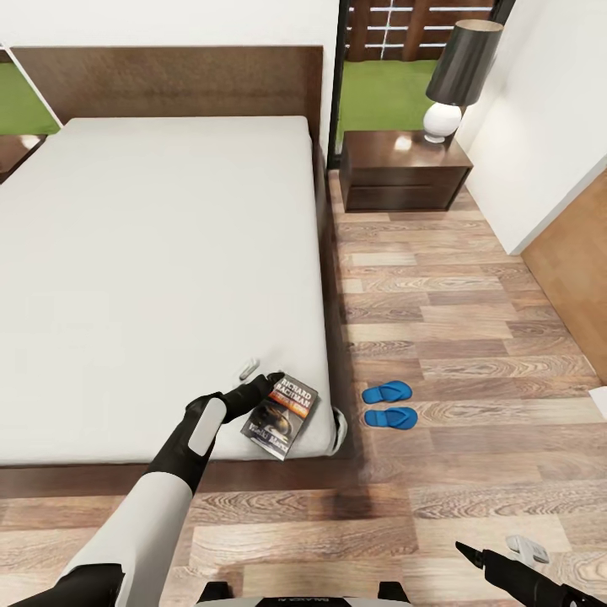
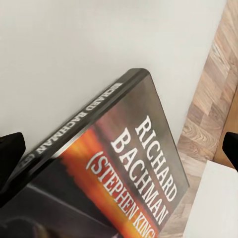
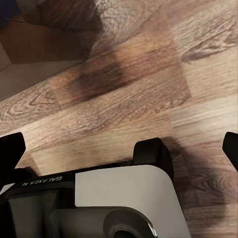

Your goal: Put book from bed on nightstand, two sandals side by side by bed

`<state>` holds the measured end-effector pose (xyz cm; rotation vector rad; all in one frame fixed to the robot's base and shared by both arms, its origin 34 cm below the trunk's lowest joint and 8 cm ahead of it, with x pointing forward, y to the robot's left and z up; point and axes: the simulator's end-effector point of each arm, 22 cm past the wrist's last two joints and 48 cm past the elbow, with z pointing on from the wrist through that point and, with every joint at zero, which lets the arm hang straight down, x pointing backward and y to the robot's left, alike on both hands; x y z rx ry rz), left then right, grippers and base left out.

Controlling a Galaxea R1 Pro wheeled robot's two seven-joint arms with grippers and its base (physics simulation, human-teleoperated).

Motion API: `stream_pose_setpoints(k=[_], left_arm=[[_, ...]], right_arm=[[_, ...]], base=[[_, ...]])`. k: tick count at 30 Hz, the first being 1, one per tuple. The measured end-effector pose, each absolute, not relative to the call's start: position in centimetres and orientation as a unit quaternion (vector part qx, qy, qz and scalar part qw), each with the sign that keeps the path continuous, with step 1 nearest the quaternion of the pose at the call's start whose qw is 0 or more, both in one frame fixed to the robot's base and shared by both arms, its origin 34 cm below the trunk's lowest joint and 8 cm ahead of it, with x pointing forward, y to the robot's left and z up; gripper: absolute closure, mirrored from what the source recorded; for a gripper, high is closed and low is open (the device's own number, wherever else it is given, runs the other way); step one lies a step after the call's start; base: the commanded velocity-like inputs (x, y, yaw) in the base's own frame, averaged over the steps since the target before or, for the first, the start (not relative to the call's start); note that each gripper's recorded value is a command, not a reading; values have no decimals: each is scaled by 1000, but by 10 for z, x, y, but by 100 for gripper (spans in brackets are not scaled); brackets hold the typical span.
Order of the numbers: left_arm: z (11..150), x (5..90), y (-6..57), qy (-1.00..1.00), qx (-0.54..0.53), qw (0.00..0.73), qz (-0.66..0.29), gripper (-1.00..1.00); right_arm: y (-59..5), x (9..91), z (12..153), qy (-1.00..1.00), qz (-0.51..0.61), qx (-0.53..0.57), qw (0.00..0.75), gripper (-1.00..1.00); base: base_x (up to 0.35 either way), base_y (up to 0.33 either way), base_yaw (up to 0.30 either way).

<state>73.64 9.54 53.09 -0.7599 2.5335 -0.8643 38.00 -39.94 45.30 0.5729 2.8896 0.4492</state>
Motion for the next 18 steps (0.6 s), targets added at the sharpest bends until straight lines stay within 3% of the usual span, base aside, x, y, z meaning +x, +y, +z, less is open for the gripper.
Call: stream_pose_setpoints(k=[9, 18], left_arm=[[531, 736, 95, 896, -269, 179, -306, -100], [531, 736, 96, 896, -269, 178, -305, -100]], right_arm=[[-399, 380, 453, 967, 150, 192, 81, -100], [-399, 380, 453, 967, 150, 192, 81, -100]], base=[[-5, 0, 0], [-112, 0, 0]])
